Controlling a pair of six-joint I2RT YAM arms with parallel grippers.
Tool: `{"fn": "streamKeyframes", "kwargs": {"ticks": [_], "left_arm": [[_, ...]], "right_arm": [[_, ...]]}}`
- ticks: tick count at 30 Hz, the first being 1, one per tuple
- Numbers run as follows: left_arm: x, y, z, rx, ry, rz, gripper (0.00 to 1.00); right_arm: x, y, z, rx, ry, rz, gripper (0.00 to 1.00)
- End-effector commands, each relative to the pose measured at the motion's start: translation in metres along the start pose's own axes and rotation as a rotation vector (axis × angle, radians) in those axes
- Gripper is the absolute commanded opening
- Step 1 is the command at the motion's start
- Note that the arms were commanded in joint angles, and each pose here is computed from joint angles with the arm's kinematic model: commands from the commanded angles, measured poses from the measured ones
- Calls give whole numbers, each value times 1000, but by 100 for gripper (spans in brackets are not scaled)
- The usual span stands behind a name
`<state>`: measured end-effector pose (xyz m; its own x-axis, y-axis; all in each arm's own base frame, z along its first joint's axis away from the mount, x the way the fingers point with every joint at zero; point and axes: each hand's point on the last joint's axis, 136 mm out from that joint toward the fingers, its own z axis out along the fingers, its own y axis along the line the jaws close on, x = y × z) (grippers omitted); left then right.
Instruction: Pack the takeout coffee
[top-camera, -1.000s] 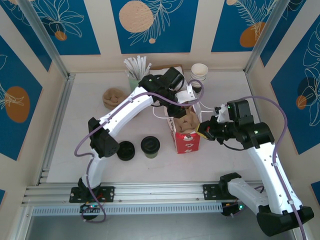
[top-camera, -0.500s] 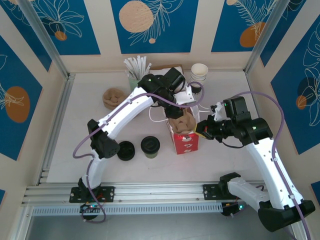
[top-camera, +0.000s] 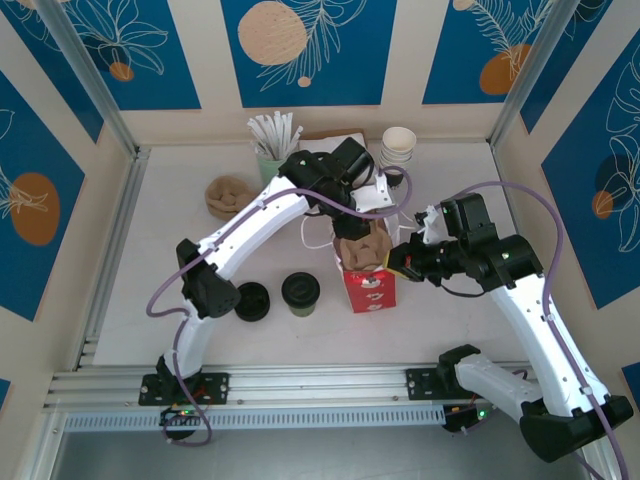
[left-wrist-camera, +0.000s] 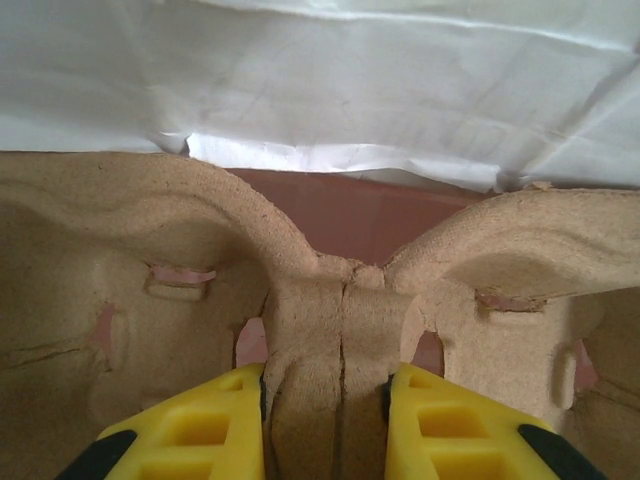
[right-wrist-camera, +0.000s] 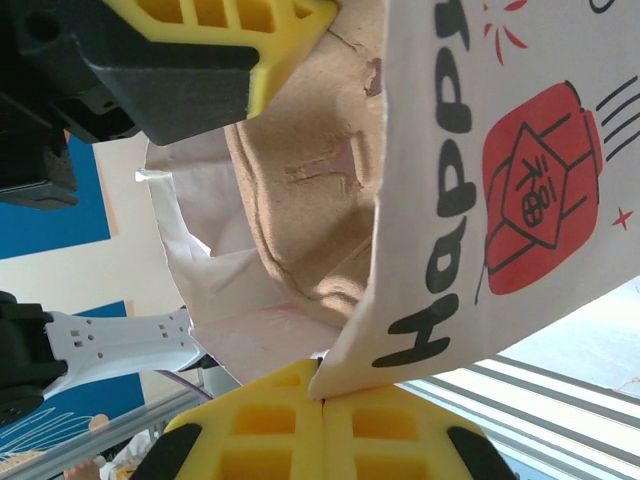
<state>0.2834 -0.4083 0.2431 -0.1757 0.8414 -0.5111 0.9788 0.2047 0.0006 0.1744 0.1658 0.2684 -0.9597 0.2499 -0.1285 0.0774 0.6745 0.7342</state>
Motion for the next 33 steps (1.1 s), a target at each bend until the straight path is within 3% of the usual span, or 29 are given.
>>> {"fn": "streamKeyframes", "kwargs": {"ticks": [1, 33], "left_arm": [[-10, -17, 11, 57, -29, 10, 25], [13, -22, 56, 116, 17, 60, 25]], "right_arm": [[-2, 6, 2, -28, -2, -33, 3], [1, -20, -16, 99, -70, -54, 3]]}}
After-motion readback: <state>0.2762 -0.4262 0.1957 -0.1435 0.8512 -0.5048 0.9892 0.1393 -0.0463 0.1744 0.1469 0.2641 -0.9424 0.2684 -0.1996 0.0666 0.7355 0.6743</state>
